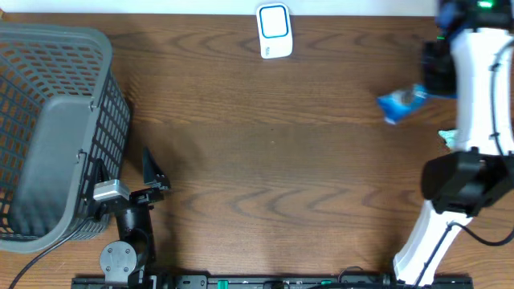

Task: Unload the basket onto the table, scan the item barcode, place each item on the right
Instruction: 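Move the Oreo pack to the right table edge and release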

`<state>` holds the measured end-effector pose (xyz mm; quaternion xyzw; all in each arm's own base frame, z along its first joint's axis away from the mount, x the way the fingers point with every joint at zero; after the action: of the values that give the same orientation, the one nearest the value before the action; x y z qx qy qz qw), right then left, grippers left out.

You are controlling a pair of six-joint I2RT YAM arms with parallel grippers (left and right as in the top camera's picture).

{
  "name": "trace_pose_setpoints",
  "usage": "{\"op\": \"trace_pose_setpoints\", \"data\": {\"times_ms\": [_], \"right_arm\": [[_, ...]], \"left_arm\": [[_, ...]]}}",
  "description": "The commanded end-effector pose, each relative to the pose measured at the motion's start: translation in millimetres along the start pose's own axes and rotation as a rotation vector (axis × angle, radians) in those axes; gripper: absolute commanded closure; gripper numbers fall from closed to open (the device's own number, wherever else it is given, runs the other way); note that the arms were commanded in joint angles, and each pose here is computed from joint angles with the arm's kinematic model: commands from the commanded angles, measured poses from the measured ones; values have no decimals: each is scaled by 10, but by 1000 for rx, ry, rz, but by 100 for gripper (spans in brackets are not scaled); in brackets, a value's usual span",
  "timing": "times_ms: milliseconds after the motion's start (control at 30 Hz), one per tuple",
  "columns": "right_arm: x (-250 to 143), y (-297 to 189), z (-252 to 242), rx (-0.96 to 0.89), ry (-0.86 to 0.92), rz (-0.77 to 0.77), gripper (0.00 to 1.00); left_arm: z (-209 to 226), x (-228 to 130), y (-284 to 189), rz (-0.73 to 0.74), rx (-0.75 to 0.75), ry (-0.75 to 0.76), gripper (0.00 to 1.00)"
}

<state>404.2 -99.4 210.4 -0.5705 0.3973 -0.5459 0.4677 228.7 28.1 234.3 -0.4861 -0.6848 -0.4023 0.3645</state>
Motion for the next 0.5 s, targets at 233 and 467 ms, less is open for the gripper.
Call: {"op": "trace_pose_setpoints", "data": {"times_ms": [233,467], "right_arm": [[1497,934,-767,-205,164,-44,99],[1492,1559,-350,-38,325,127,88]], "left_arm": [[-7,19,-5,-7,-5,-10,8],[-7,19,-5,-7,-5,-10,8]]}}
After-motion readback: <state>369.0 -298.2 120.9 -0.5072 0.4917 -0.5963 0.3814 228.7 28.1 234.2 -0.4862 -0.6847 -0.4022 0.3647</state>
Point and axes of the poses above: each gripper's point midway between its finger pads, its own y axis out along the fingers, its own z axis along the line the jaws close on, x = y × z, the point moved 1 cm from there along -y, back along the fingers, and after that the axes turned 13 degrees about -y, right-handed, at the moved point
